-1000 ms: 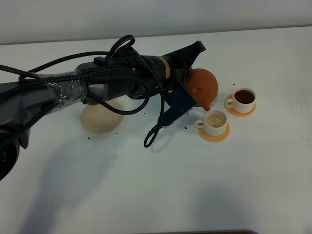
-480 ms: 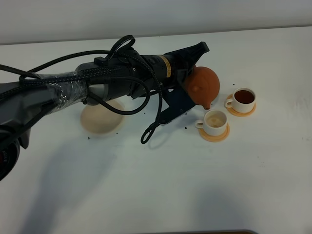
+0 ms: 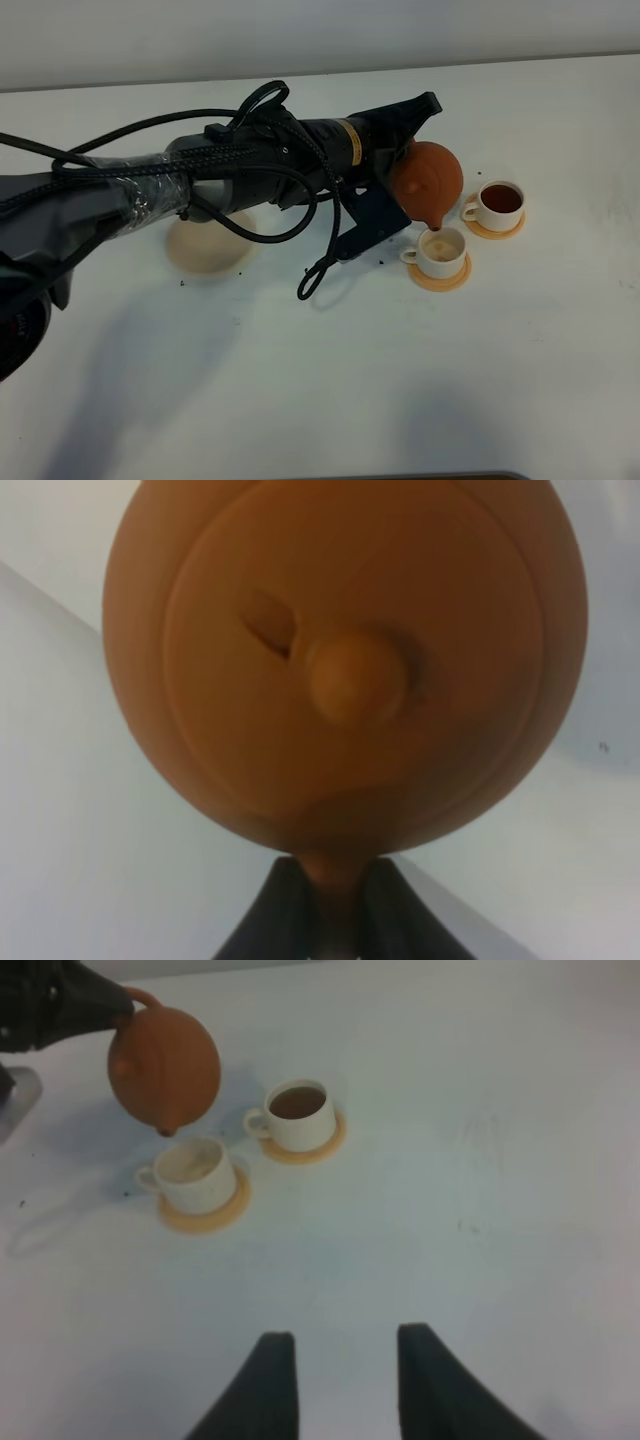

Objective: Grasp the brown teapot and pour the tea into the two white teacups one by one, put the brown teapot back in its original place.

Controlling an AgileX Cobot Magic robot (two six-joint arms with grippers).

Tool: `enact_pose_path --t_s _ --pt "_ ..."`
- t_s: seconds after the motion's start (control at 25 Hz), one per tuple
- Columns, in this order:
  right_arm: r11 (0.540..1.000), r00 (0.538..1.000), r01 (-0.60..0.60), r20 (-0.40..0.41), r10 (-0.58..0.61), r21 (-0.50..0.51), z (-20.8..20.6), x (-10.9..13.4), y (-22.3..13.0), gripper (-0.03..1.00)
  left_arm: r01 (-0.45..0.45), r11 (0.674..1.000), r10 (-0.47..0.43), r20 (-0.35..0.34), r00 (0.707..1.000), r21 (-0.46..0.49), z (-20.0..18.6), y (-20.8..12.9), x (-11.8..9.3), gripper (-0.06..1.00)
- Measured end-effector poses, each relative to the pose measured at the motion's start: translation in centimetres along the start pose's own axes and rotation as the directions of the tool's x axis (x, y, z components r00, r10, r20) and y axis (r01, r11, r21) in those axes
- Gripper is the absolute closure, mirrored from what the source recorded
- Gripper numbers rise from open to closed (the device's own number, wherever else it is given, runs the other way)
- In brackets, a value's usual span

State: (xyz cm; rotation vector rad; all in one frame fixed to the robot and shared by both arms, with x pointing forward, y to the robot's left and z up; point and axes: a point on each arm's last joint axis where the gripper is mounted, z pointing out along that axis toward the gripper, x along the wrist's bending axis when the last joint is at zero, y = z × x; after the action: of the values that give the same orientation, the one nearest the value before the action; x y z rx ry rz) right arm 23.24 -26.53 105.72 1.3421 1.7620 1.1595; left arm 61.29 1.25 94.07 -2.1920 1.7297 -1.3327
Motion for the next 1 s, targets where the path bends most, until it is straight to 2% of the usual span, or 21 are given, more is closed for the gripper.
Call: enact_pose_path --t_s 0.36,0.6,1.0 --pt "1.0 1.0 0.0 0.0 0.0 0.0 0.0 0.0 0.0 0.73 -0.007 1.0 0.008 -0.043 0.999 0.004 0.53 0.25 0.09 0.83" --pt "1.0 1.0 0.0 0.0 0.0 0.0 0.0 0.0 0.0 0.73 -0.054 0.999 0.054 -0.046 0.997 0.007 0.52 0.27 0.14 0.83" --pt "1.0 1.0 0.0 0.0 0.0 0.0 0.0 0.0 0.0 0.73 -0.125 0.992 0.128 -0.105 0.986 0.034 0.48 0.13 0.71 0.83"
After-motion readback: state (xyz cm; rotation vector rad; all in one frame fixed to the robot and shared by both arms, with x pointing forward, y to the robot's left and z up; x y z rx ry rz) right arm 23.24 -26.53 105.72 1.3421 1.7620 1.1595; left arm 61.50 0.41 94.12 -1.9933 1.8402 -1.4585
